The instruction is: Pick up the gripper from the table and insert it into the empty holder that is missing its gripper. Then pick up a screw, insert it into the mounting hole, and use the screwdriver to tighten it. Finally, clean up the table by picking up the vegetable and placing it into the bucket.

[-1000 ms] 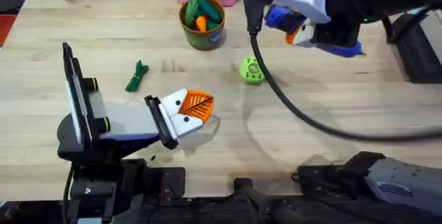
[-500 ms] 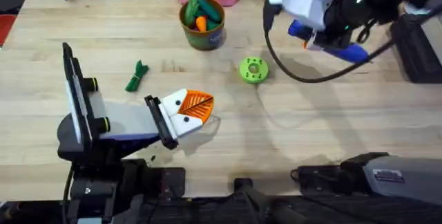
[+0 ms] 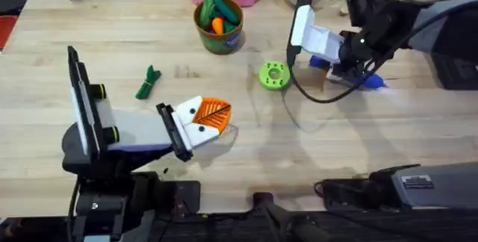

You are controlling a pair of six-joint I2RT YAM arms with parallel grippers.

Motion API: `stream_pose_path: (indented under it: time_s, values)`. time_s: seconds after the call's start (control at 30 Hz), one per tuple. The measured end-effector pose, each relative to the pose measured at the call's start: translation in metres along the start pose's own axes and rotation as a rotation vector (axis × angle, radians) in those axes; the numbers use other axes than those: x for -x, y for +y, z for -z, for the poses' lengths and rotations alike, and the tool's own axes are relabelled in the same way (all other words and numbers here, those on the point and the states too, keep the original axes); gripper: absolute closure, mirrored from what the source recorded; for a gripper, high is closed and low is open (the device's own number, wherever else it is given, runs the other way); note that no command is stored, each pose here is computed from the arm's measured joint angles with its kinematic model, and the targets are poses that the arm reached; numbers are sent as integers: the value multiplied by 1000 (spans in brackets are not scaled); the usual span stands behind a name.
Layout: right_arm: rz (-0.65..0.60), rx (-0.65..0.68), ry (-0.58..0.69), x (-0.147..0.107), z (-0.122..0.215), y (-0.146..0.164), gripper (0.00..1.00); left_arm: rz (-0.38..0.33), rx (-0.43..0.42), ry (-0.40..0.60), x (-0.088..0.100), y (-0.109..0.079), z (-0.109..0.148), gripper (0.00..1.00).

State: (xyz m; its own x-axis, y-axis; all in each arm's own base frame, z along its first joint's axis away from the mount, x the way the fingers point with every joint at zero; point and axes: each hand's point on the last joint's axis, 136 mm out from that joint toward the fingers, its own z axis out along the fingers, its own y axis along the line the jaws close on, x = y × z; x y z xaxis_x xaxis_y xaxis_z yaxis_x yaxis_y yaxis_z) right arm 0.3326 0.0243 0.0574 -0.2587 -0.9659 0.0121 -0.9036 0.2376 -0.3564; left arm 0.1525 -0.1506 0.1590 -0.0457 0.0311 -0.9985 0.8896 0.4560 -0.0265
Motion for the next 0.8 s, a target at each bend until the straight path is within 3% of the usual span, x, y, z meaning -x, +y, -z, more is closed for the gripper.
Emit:
stream_pose_path:
  time_s: [0.2,0.23,0.5,0.53,0.7,0.8]
  values:
    - [-8,3,-13,2,0,0,85,1,0,0,0,0,0,987]
    - [-14,5,-18,3,0,1,35,0,0,0,0,0,0,987]
    - [-50,-11,-88,19,13,0,12,-2,0,0,0,0,0,967]
    - [-61,-25,-110,23,19,-2,12,-4,0,0,0,0,0,859]
    - [-196,-202,-294,49,72,-35,11,-1,0,0,0,0,0,68]
    - [-330,-320,-472,68,115,-63,10,0,0,0,0,0,0,16]
